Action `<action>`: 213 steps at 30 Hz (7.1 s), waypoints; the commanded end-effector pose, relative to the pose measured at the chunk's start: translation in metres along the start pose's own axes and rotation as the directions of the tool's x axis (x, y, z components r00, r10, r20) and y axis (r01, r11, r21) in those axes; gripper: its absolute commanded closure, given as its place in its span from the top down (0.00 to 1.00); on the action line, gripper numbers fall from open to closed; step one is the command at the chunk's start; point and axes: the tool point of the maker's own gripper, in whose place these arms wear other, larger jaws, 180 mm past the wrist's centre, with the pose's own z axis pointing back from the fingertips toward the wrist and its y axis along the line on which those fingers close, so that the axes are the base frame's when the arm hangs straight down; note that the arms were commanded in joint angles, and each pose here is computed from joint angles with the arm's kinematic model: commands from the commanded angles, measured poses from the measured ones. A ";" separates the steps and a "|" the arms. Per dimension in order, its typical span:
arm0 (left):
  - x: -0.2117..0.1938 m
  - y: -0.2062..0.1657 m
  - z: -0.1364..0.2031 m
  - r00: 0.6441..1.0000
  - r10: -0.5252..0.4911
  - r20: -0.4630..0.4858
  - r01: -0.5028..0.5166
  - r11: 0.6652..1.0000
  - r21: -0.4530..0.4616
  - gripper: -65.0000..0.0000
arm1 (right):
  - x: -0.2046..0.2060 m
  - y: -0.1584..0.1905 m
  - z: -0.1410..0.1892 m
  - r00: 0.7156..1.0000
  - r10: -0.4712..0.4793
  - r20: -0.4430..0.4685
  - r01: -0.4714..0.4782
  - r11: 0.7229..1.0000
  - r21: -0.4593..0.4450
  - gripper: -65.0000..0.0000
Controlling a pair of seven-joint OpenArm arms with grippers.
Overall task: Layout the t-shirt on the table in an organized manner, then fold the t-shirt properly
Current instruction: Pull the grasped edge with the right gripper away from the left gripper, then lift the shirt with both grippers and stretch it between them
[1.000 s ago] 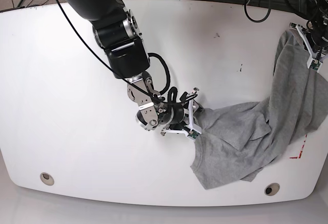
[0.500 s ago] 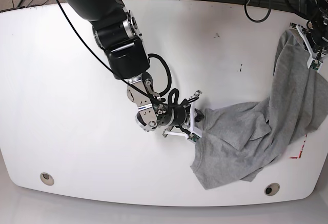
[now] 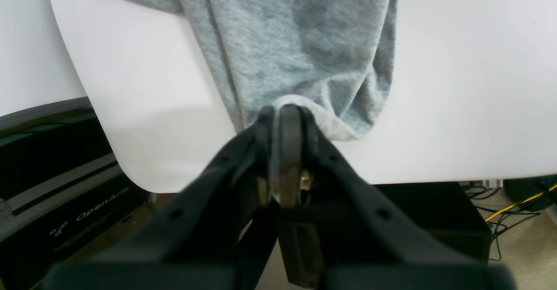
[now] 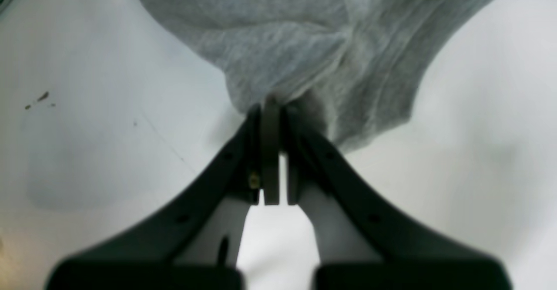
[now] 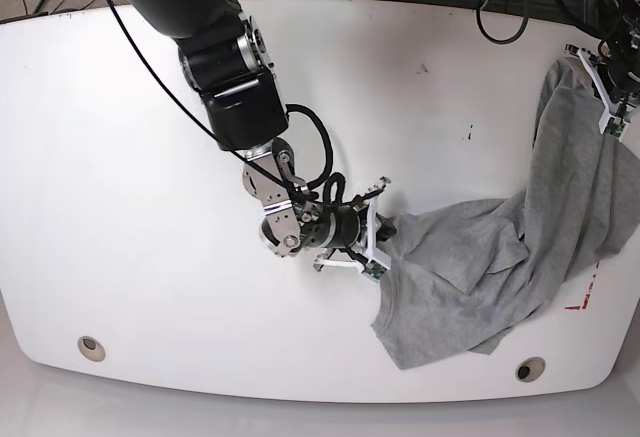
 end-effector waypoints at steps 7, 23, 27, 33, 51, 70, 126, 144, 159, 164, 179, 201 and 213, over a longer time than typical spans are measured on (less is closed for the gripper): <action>0.017 0.005 0.004 0.999 -0.025 0.044 0.025 1.000 0.017 0.00 | -0.012 -0.048 0.056 0.994 0.092 -0.052 -0.099 0.982 -0.160 0.00; 0.045 -0.010 -0.002 0.993 -0.075 0.095 0.077 0.997 -0.018 0.00 | -0.101 -0.071 0.148 0.981 0.042 -0.191 -0.109 0.929 -0.354 0.00; 0.048 -0.014 -0.004 0.991 -0.087 0.099 0.090 0.996 -0.028 0.00 | -0.120 -0.069 0.163 0.976 0.026 -0.217 -0.108 0.920 -0.377 0.00; 0.067 -0.022 -0.005 0.984 -0.114 0.136 0.121 0.992 -0.041 0.00 | -0.147 -0.060 0.181 0.967 0.008 -0.254 -0.110 0.914 -0.391 0.00; 0.091 -0.015 -0.002 0.973 -0.145 0.181 0.150 0.989 -0.017 0.00 | -0.169 -0.035 0.209 0.954 -0.003 -0.298 -0.127 0.900 -0.416 0.25; 0.089 -0.012 -0.001 0.973 -0.158 0.170 0.162 0.987 -0.008 0.00 | -0.146 -0.115 0.241 0.968 -0.251 -0.026 0.184 0.771 -0.610 0.63; 0.081 -0.013 -0.002 0.975 -0.159 0.153 0.163 0.987 -0.015 0.00 | -0.181 -0.088 0.185 0.894 -0.447 -0.016 0.396 0.808 -0.435 0.63; 0.082 -0.013 -0.002 0.975 -0.159 0.156 0.163 0.987 -0.015 0.00 | -0.201 -0.059 0.169 0.870 -0.490 -0.043 0.436 0.808 -0.396 0.58; 0.078 -0.002 -0.004 0.977 -0.175 0.123 0.170 0.984 0.051 0.00 | -0.205 -0.049 0.188 0.889 -0.456 -0.044 0.394 0.809 -0.436 0.00; 0.073 -0.006 -0.005 0.977 -0.177 0.121 0.173 0.984 0.041 0.00 | -0.196 -0.041 0.208 0.916 -0.400 -0.040 0.335 0.814 -0.475 0.00; 0.040 0.017 0.002 0.995 -0.046 0.084 0.039 0.995 0.087 0.00 | -0.198 -0.003 0.247 0.937 -0.334 -0.106 0.231 0.815 -0.531 0.00; 0.057 0.002 -0.002 0.990 -0.073 0.121 0.067 0.996 0.052 0.00 | -0.194 -0.004 0.250 0.942 -0.321 -0.099 0.220 0.813 -0.538 0.00; 0.139 0.018 0.016 0.941 -0.001 0.339 -0.031 0.996 0.087 0.00 | -0.146 -0.048 0.265 0.970 -0.242 0.004 0.196 0.774 -0.603 0.00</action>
